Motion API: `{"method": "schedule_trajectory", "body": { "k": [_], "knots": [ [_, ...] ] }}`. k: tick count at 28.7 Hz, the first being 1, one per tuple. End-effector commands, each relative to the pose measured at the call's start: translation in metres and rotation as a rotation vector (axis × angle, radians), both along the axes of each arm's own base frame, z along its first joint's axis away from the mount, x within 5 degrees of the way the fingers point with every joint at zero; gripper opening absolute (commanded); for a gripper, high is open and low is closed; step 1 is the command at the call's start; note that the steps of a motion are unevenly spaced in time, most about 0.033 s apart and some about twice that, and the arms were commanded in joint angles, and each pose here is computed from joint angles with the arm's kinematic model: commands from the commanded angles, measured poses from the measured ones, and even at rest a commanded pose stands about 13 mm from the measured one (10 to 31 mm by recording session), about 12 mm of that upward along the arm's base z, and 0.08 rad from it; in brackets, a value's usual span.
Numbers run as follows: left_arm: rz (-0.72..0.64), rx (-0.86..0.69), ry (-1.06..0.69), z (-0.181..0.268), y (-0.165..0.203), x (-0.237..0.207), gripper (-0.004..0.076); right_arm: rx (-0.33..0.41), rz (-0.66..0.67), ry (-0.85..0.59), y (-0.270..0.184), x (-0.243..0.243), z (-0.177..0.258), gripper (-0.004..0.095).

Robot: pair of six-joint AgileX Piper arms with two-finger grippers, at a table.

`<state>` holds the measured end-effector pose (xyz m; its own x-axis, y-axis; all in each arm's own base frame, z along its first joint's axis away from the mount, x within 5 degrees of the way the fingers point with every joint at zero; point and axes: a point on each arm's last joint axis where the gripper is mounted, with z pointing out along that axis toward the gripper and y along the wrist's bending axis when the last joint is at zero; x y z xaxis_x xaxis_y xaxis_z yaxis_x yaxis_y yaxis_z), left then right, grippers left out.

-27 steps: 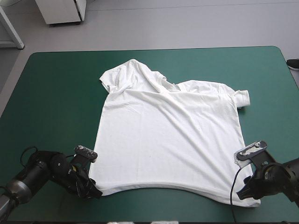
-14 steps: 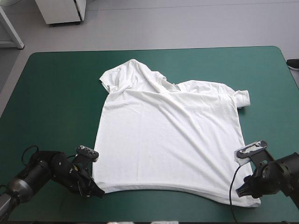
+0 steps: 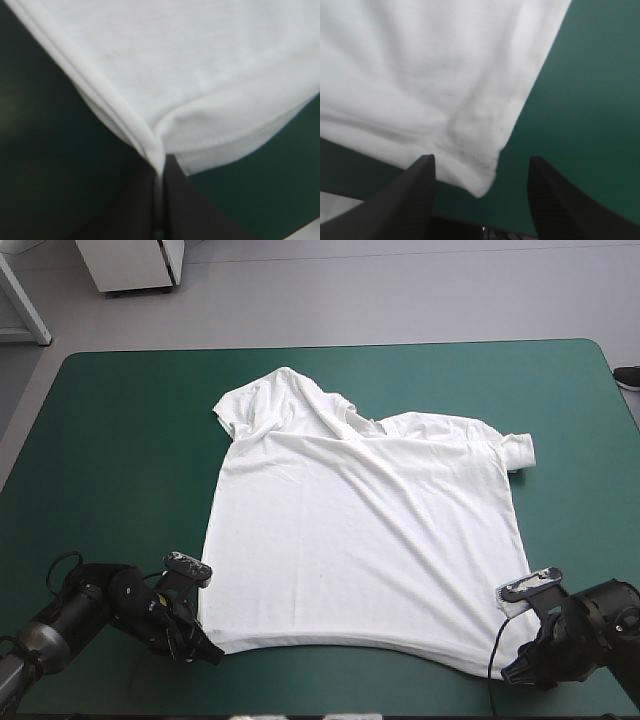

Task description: Fold the cloth

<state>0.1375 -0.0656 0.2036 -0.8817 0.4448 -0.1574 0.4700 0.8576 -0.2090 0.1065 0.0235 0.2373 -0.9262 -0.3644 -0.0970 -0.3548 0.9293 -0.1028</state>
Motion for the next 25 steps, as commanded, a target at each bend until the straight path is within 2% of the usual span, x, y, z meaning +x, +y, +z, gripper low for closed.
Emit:
{"method": "schedule_trajectory", "body": {
  "k": [1, 11, 20, 22, 25],
  "knots": [
    [0.012, -0.037, -0.008, 0.005, -0.004, 0.002, -0.0008, -0.01, -0.003, 0.01, -0.001, -0.001, 0.002, 0.0502],
    [0.013, -0.044, -0.004, 0.005, -0.005, 0.001, -0.0009, -0.02, -0.003, 0.066, 0.002, 0.008, -0.006, 0.0486],
    [0.005, -0.043, -0.002, 0.005, -0.005, 0.001, -0.0009, 0.042, -0.029, 0.134, 0.013, 0.021, -0.019, 0.0458],
    [0.002, -0.048, 0.001, 0.006, -0.005, 0.0, -0.0009, 0.048, -0.037, 0.151, 0.015, 0.022, -0.021, 0.0428],
    [-0.014, -0.05, 0.004, 0.006, -0.006, 0.0, -0.0009, 0.057, -0.043, 0.17, 0.016, 0.023, -0.023, 0.0312]
  ]
}}
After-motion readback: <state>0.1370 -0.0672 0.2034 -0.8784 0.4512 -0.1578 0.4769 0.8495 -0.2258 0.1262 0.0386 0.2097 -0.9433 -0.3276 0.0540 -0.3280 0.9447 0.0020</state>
